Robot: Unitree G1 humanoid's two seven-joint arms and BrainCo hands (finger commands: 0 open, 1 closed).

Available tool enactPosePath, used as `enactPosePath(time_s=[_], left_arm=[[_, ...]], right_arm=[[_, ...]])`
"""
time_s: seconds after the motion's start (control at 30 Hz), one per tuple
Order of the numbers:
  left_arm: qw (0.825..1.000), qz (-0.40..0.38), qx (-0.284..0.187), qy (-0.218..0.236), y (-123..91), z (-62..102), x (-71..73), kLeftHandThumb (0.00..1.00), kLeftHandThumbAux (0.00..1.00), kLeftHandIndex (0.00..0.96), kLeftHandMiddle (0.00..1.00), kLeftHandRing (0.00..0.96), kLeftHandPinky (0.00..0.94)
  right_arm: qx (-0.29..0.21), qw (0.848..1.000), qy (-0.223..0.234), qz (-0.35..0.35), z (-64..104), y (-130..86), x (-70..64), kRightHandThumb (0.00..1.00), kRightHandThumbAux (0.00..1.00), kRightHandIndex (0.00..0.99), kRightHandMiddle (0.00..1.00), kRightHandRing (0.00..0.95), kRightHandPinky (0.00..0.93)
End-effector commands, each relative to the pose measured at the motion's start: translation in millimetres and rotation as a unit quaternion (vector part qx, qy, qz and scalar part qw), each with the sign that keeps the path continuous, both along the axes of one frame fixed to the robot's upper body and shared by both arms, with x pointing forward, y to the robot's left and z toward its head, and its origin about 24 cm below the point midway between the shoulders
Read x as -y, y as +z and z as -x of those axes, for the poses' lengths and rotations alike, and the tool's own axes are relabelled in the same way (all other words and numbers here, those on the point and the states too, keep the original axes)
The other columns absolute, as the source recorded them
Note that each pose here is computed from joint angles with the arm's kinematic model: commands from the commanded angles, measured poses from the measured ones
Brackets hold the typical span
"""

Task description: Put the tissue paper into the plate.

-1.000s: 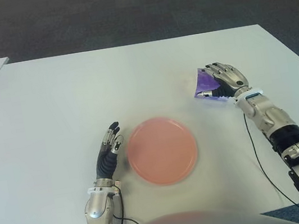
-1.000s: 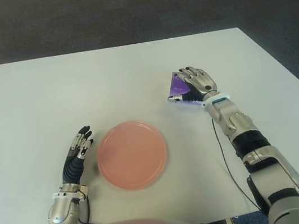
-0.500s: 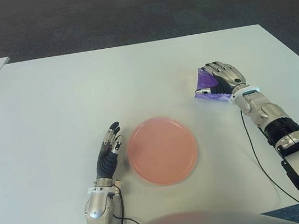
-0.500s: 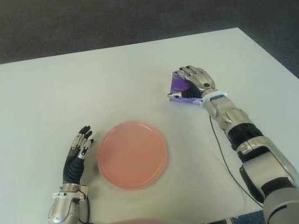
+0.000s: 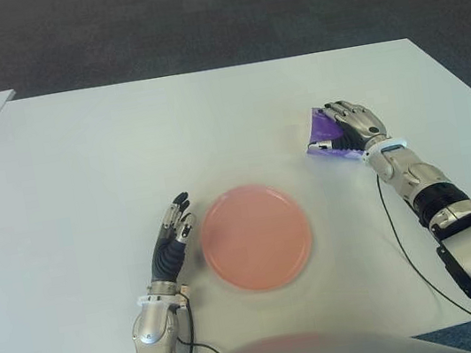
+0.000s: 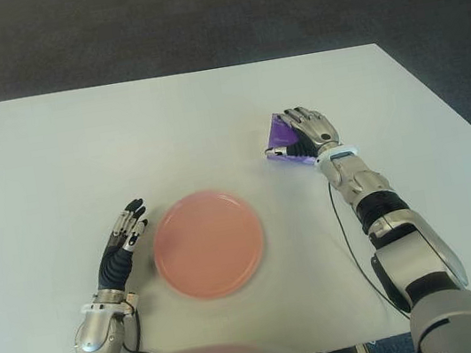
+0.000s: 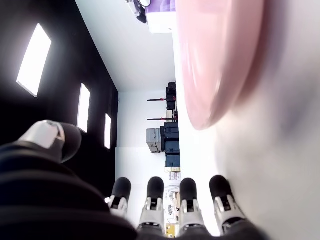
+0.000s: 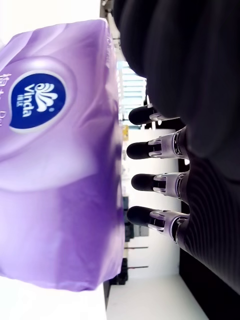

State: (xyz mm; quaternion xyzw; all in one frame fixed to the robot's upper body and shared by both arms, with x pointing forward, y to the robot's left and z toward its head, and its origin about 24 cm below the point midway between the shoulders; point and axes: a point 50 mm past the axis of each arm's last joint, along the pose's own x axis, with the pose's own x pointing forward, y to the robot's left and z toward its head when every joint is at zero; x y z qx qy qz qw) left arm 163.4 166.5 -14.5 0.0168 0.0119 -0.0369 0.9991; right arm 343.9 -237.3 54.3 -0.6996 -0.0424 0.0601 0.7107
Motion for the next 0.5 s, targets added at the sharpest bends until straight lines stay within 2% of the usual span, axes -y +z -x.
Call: enactPosePath(time_s=[0.03, 0.5], left_arm=[[1.0, -0.005, -0.023, 0.007, -6.8, 4.0, -3.6, 0.0, 0.345, 0.0, 0.0, 0.0, 0.0], [1.0, -0.004, -0.026, 0.012, -7.3, 3.7, -5.4, 0.0, 0.352, 0.0, 0.0, 0.0, 0.0]], right_arm=[[0.0, 1.0, 0.001, -0.009, -2.1, -1.3, -2.5, 0.232, 0.189, 0.0, 0.0, 0.0, 0.0], [-0.005, 1.0, -0.017, -0.018, -5.4, -0.3, 2.9, 0.248, 0.204, 0.0, 0.0, 0.0, 0.0]])
